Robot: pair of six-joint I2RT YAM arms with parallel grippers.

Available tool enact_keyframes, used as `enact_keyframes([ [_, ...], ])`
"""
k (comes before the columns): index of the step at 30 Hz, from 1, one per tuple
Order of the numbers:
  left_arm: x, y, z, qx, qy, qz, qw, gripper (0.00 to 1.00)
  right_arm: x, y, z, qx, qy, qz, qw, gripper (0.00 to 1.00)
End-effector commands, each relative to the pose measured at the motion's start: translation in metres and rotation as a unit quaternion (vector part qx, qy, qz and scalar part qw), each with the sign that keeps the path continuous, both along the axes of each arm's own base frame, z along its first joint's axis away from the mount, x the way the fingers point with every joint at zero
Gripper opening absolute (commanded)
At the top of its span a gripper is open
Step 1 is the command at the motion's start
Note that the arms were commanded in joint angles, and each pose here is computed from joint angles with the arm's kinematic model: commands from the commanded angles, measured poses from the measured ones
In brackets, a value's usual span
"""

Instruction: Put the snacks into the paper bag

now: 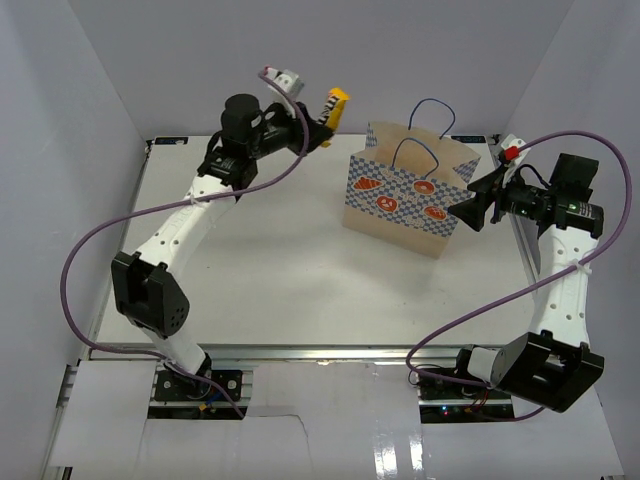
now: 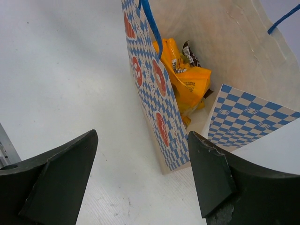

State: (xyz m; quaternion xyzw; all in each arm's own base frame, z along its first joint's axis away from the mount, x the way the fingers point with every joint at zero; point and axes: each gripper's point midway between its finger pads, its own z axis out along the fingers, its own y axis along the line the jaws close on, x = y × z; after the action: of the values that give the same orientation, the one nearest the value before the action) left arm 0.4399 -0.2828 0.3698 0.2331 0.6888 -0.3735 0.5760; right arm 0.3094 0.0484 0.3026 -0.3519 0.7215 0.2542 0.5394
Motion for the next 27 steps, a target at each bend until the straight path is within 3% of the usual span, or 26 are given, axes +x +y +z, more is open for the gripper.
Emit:
enact_keyframes([
  [1, -0.008, -0.046, 0.021, 0.042, -0.105, -0.068, 0.991, 0.15, -0.010, 0.004, 0.018, 0.000, -0.021, 0.001, 1.000, 0.83],
  [7, 0.000, -0.099, 0.031, 0.070, -0.194, -0.111, 0.972, 0.17, -0.017, 0.005, 0.019, -0.002, -0.020, -0.006, 1.000, 0.83],
  [16, 0.004, -0.163, 0.008, 0.067, -0.202, -0.145, 0.966, 0.25, -0.023, 0.006, 0.019, -0.005, -0.020, -0.013, 1.000, 0.83],
  [19, 0.004, -0.168, 0.002, 0.070, -0.196, -0.142, 0.968, 0.39, -0.023, 0.006, 0.020, -0.005, -0.020, -0.014, 1.000, 0.83],
  [20, 0.003, -0.169, 0.002, 0.070, -0.195, -0.140, 0.968, 0.54, -0.023, 0.006, 0.019, -0.004, -0.019, -0.013, 1.000, 0.83],
  [22, 0.000, -0.168, 0.011, 0.068, -0.202, -0.131, 0.968, 0.68, -0.022, 0.006, 0.019, -0.005, -0.019, -0.013, 1.000, 0.83],
  [24, 0.002, -0.167, 0.025, 0.068, -0.217, -0.109, 0.968, 0.78, -0.022, 0.006, 0.020, -0.004, -0.018, -0.013, 1.000, 0.83],
  [27, 0.000, -0.160, 0.053, 0.053, -0.230, -0.085, 0.968, 0.85, -0.020, 0.004, 0.022, -0.003, -0.016, -0.019, 1.000, 0.83],
])
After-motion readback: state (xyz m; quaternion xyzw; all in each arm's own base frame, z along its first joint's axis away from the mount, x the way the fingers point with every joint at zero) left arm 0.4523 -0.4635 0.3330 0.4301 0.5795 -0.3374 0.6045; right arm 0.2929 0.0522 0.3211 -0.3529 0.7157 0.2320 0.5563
